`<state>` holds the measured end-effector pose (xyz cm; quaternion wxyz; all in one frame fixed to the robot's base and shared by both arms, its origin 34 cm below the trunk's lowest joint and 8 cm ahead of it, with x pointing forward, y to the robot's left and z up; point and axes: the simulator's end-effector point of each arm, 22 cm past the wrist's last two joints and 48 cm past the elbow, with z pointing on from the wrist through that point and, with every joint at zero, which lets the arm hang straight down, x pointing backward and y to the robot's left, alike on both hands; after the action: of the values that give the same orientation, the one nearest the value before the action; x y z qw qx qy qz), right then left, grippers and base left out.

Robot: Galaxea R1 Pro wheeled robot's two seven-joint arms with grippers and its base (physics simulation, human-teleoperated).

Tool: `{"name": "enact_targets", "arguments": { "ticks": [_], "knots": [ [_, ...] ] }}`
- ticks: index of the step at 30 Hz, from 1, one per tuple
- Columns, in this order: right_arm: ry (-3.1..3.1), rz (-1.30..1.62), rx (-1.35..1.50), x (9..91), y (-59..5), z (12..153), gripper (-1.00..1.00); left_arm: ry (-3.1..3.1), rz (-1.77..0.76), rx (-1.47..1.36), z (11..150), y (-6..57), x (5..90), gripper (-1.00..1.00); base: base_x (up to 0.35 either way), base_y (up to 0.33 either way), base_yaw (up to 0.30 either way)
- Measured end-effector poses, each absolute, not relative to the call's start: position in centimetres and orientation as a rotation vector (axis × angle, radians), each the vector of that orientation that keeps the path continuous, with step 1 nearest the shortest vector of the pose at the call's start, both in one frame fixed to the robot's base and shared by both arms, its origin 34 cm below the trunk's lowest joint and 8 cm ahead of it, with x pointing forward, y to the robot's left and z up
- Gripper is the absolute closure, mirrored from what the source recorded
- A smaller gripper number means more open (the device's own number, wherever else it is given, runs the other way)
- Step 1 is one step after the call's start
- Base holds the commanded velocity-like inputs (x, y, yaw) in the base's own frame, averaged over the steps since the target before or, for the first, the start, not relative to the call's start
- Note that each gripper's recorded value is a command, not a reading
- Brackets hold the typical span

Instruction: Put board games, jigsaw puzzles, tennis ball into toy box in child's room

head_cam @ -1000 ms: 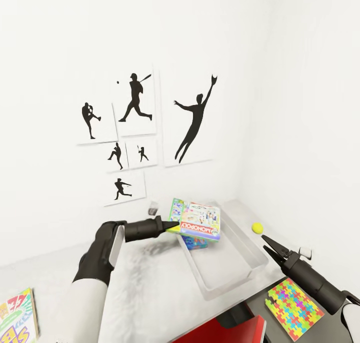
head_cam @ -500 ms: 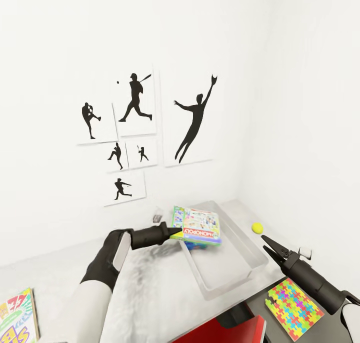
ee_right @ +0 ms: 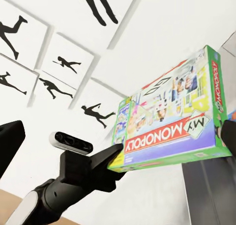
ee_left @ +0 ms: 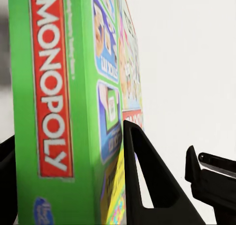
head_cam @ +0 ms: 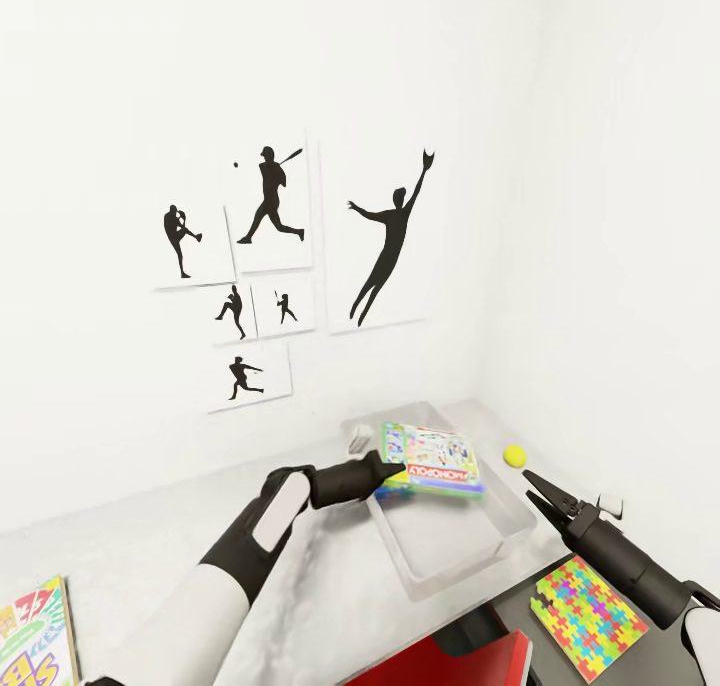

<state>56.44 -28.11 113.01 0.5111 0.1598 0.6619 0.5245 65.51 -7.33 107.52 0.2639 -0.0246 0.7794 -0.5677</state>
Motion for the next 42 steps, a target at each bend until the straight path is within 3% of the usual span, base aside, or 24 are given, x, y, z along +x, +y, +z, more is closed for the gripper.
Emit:
{"name": "enact_targets", "arguments": {
  "ticks": [20,42],
  "knots": [
    [1.562,1.294,0.356,56.1,-27.8,113.9,-1.0,2.166,-1.443,-0.075,105.4,-11.6,63.6,1.0,0.0,0.0,0.0],
    [1.572,1.295,0.365,56.3,-27.8,113.3,-1.0,2.175,-1.264,-0.161,103.5,-10.5,65.4,1.0,0.0,0.0,0.0]
  ]
}}
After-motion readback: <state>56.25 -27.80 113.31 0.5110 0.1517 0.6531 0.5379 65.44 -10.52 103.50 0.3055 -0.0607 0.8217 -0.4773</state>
